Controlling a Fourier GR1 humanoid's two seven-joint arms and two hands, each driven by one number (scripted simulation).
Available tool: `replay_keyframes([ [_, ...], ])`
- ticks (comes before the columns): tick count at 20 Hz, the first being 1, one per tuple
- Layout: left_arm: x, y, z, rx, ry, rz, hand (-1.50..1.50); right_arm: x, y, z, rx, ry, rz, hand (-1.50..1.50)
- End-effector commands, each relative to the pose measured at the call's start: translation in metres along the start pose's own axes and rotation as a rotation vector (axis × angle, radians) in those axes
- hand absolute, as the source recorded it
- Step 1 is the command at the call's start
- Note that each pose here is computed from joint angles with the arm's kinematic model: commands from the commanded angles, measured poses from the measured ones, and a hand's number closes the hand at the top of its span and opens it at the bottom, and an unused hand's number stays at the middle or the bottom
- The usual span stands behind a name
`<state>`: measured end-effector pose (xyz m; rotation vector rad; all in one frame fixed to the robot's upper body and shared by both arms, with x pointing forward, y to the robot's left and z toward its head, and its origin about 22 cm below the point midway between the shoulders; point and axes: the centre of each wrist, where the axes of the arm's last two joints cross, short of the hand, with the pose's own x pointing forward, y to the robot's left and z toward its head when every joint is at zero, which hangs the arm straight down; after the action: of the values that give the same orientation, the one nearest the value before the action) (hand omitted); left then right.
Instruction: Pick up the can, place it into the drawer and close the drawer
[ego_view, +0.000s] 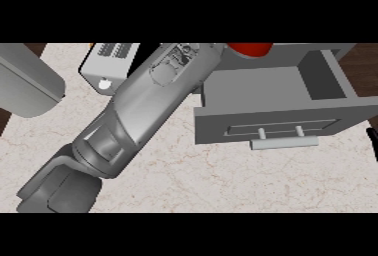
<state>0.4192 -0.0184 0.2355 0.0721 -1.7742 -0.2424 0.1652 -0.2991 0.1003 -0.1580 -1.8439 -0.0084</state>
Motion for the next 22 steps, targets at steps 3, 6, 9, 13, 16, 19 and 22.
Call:
replay_keyframes([
  [3,-0.01,-0.007,0.001,0.005,0.019,-0.024,1.5,-0.002,-0.006,-0.007,-0.011,0.003,0.005,-1.5],
  [6,-0.022,-0.005,-0.001,0.01,0.013,-0.05,1.5,-0.001,0.002,-0.019,0.001,-0.022,0.006,-1.5],
  [9,-0.039,-0.004,0.003,0.052,0.002,-0.069,1.5,0.003,-0.003,-0.015,0.01,-0.009,0.006,-1.5],
  [13,-0.035,-0.011,0.005,0.063,-0.003,-0.095,1.5,0.003,0.002,-0.017,0.028,-0.013,0.006,-1.5],
  [16,-0.049,-0.003,0.001,0.07,0.004,-0.119,1.5,0.004,0.0,-0.008,0.025,-0.006,-0.005,-1.5],
  [19,-0.061,-0.002,0.004,0.054,-0.006,-0.146,1.5,0.009,0.009,-0.016,0.019,-0.027,-0.003,-1.5],
  [22,-0.065,-0.002,0.005,0.059,-0.008,-0.179,1.5,0.008,0.012,-0.024,0.024,-0.033,0.001,-1.5],
])
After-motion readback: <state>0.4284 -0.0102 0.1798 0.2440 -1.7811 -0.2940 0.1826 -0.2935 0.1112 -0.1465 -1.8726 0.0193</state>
